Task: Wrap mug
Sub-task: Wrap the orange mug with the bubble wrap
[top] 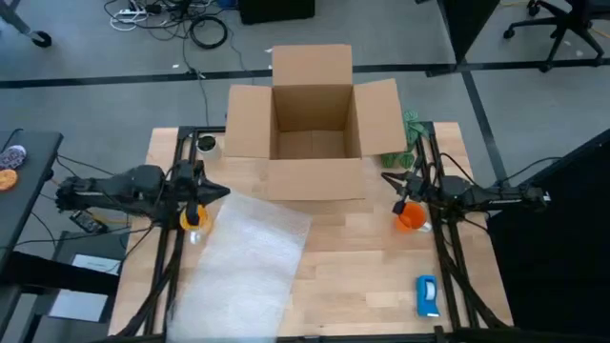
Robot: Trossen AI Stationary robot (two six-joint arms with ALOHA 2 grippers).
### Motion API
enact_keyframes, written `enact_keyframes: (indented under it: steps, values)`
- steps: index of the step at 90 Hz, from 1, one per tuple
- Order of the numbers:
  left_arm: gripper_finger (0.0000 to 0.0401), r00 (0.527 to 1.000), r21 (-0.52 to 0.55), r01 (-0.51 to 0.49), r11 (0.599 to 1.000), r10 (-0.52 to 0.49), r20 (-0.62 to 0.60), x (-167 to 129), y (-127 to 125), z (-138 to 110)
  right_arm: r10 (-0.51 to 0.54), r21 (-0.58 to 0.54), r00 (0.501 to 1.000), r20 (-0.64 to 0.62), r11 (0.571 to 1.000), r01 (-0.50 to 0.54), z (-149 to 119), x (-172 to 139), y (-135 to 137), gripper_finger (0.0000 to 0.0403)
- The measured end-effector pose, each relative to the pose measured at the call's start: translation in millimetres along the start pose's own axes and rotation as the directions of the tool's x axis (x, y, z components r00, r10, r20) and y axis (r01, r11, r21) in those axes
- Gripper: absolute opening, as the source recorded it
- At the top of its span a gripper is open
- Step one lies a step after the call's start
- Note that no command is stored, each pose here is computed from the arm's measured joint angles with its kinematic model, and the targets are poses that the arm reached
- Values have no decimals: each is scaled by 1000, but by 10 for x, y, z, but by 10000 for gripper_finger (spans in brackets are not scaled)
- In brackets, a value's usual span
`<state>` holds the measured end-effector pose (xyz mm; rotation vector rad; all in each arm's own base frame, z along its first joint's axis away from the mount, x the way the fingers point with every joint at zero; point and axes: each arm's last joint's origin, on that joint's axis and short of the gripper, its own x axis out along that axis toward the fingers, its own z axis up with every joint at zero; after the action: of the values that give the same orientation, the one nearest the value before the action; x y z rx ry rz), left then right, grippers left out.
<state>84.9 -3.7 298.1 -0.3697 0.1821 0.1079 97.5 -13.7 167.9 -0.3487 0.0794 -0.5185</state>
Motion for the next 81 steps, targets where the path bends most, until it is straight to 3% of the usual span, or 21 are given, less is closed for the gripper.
enact_keyframes:
  steps: [18, 29, 40, 48, 57, 70, 81]
  values:
    - [0, 995, -93, -35, 995, 26, -95, -141, -105, 302, 0, 0, 1000, 0, 1000, 0, 0, 0, 0, 1]
    - [0, 991, -171, -12, 985, -11, -132, -176, -169, 433, 0, 0, 1000, 0, 1000, 0, 0, 0, 0, 2]
    - [0, 983, -236, 3, 972, -46, -176, -102, -232, 509, 0, 0, 1000, 0, 1000, 0, 1, 0, 0, 1]
    - [0, 967, -229, -38, 973, -22, -253, -17, -254, 498, 0, 0, 1000, 0, 1000, 0, 1, 0, 0, 1]
    - [0, 915, -224, -144, 964, 44, -401, 35, -247, 438, 0, 0, 1000, 0, 1000, 0, 0, 0, 0, 1]
    - [0, 790, -189, -308, 933, 140, -597, 30, -223, 335, 0, 0, 1000, 0, 1000, 0, 1, 0, 0, 1]
    - [0, 696, -166, -384, 908, 167, -699, -19, -210, 269, 0, 0, 1000, 0, 1000, 0, 0, 0, 0, 1]
